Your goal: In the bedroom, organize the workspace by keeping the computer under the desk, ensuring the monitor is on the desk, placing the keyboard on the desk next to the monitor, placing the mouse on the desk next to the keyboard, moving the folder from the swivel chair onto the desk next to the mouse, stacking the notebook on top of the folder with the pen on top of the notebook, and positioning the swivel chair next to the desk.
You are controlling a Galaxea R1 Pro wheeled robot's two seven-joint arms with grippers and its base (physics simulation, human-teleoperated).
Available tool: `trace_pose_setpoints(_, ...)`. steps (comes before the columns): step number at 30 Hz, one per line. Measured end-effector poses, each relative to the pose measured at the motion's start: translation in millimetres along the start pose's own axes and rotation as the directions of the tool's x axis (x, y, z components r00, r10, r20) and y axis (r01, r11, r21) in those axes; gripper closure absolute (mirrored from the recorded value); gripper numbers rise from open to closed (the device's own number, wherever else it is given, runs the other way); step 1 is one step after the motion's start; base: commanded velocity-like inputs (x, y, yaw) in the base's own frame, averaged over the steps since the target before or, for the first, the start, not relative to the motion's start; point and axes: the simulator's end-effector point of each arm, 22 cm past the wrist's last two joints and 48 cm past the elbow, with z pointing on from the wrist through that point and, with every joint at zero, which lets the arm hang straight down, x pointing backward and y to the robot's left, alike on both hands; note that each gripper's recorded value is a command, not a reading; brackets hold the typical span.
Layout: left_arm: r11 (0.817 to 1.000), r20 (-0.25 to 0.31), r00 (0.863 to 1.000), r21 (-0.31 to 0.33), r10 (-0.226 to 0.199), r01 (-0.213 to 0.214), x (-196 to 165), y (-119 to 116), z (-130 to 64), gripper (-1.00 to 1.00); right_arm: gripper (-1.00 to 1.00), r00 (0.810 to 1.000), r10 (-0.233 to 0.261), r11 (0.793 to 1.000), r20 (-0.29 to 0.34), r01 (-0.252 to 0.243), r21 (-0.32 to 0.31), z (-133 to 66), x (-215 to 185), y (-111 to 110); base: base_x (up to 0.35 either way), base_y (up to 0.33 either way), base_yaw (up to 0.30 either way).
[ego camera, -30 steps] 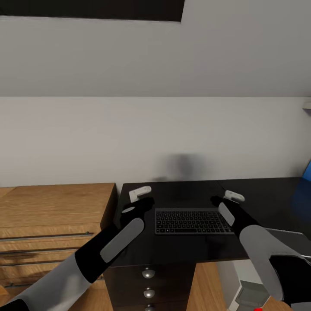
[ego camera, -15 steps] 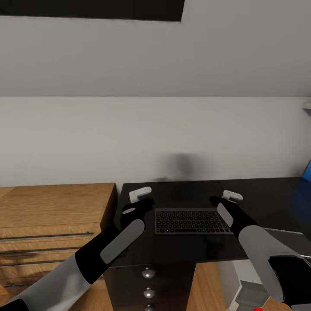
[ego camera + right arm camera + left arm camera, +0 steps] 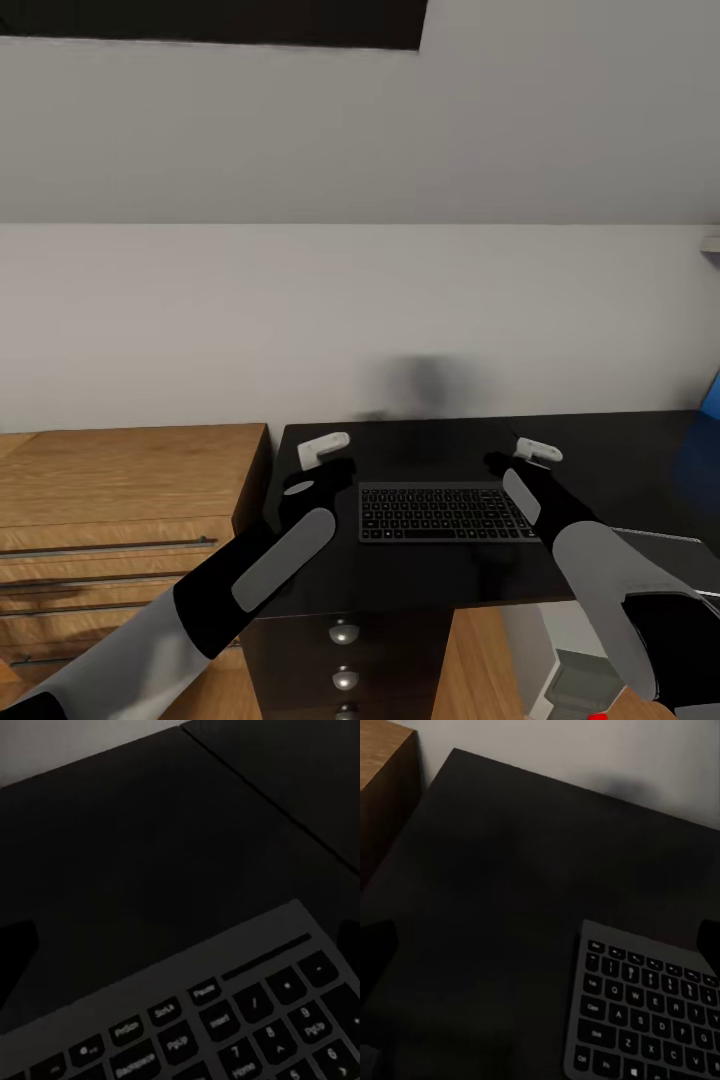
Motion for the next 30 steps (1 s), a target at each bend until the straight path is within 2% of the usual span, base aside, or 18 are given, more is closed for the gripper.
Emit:
trace_pose_setpoints(15,1.000,0.004,1.000,-0.025,-0.003,0.003,-2,8,0.8,-1.00,-1.00,1.000,0.020,1.000,0.019,-0.019,-0.011,-3.3,-11,7,0.000,-0.005,0.001)
trace_pose_setpoints(22,1.000,0.008,1.000,-0.028,-0.002,0.002,-3,9,0.7,-1.00,-1.00,1.000,0.018,0.999,0.018,-0.018,-0.033,-7.0,-7,25,0.059,-0.189,0.212)
trace_pose_setpoints(30,1.000,0.007,1.000,-0.028,-0.001,0.001,-3,9,1.2,-1.00,-1.00,1.000,0.015,0.999,0.013,-0.015,-0.046,-8.8,-4,35,0.029,-0.052,0.230)
